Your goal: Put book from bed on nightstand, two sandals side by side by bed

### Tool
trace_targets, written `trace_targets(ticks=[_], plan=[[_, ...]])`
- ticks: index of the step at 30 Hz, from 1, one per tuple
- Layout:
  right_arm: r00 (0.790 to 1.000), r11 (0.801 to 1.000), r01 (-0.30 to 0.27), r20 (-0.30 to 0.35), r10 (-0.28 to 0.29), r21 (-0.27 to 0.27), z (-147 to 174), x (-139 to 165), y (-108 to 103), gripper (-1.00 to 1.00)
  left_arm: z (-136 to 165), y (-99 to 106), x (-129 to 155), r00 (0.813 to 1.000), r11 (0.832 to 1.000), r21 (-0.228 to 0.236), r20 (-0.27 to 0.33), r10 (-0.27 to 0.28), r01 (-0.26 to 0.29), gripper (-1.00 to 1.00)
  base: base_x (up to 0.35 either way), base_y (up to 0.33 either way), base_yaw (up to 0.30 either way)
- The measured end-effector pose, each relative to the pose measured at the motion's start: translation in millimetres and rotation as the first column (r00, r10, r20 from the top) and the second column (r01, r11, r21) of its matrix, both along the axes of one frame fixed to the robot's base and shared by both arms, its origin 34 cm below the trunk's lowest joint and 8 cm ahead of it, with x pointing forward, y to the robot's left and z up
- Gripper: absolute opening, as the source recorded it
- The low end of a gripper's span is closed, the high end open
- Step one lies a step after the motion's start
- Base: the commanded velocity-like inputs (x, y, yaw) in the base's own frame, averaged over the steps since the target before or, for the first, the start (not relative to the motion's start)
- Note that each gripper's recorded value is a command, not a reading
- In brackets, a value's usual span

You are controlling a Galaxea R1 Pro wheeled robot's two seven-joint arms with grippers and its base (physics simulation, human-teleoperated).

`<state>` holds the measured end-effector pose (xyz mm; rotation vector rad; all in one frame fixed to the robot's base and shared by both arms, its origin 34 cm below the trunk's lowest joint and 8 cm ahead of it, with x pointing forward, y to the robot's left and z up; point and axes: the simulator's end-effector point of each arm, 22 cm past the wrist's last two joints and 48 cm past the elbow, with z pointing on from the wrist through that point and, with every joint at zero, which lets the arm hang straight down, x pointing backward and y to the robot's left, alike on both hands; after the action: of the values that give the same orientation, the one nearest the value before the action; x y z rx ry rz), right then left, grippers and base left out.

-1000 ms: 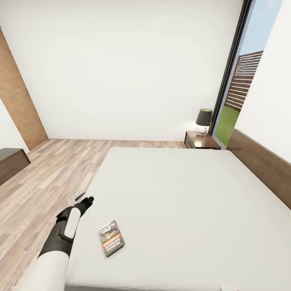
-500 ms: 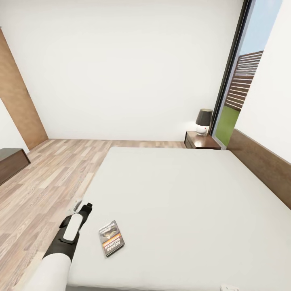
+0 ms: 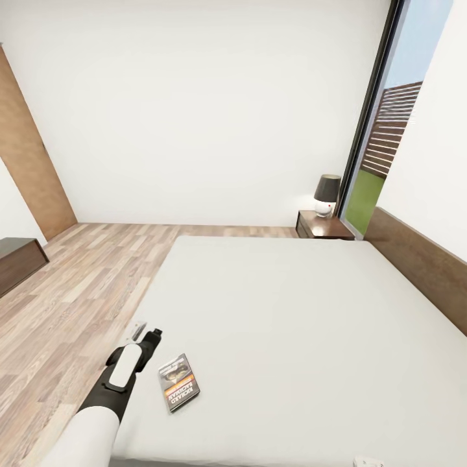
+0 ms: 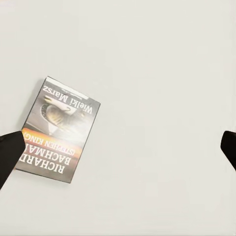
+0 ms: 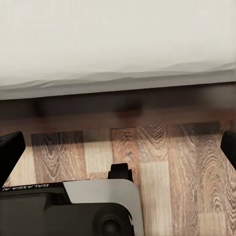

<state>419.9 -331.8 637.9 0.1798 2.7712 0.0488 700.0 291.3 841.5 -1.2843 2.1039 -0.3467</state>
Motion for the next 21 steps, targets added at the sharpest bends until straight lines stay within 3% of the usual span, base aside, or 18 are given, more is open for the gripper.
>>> trace_targets(ticks=[21], plan=[[1.0,1.0,0.0,-0.022,0.0,0.001,-6.5,-7.7,0.3,1.0,-12.3,1.1,-3.2,1.0,1.0,0.003,-0.022,-0.003,0.003,1.0,0.0,0.0,0.0]])
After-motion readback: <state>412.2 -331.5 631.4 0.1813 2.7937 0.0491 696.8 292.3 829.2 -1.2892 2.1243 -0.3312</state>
